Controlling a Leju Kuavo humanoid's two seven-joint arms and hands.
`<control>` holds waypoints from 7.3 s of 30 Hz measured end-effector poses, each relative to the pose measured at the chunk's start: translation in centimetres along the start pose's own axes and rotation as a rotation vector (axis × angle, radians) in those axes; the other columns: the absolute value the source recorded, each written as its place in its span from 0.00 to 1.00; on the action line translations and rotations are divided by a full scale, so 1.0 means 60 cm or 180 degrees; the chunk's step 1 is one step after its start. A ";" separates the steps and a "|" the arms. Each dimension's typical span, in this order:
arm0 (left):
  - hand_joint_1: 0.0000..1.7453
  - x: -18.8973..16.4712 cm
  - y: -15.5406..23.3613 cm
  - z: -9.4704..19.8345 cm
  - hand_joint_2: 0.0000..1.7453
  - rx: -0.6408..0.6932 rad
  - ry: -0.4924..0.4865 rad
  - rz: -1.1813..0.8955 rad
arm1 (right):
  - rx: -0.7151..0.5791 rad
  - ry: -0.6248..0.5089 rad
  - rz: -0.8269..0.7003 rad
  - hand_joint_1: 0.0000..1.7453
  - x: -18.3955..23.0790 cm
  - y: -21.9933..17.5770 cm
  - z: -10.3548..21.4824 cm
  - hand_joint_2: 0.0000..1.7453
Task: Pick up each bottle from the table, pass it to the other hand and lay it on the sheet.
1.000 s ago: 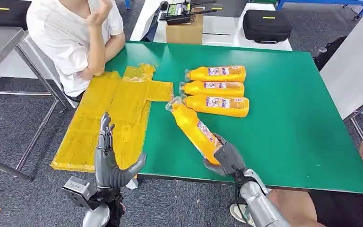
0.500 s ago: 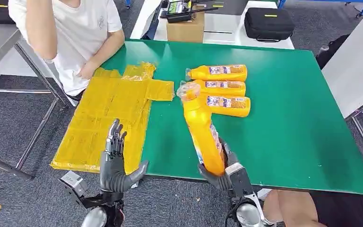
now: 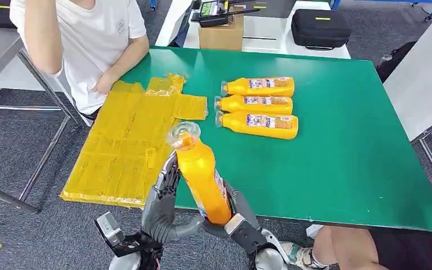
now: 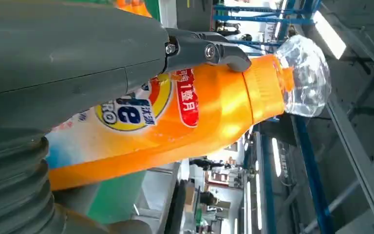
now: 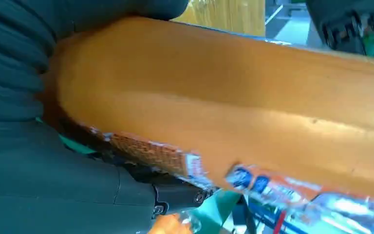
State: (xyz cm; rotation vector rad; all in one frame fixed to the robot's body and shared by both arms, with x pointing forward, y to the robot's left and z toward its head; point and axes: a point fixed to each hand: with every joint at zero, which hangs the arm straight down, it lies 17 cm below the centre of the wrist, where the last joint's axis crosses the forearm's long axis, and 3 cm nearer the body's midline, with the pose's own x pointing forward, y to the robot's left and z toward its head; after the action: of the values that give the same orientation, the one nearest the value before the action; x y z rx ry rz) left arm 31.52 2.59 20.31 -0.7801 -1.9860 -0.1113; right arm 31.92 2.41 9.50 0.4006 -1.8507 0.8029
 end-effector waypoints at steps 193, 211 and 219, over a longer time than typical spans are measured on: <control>0.00 0.167 0.265 -0.066 1.00 0.0660 -0.0528 -0.0093 | -0.0315 0.1460 0.2906 0.00 -0.226 -0.347 0.107 1.00; 0.00 0.129 0.271 -0.039 1.00 0.0776 -0.0242 -0.0202 | 0.0396 0.2435 0.2813 1.00 -0.319 -0.395 0.103 1.00; 0.00 0.116 0.271 -0.047 1.00 0.0721 -0.0189 -0.0149 | 0.1026 0.2617 0.2182 1.00 -0.335 -0.411 0.112 1.00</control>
State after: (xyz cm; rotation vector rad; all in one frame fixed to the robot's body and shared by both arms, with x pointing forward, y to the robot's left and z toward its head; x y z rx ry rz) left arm 40.53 17.72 23.67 -0.5967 -2.0306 0.1092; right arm 50.46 -21.75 -1.88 -0.3717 -1.0534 1.4677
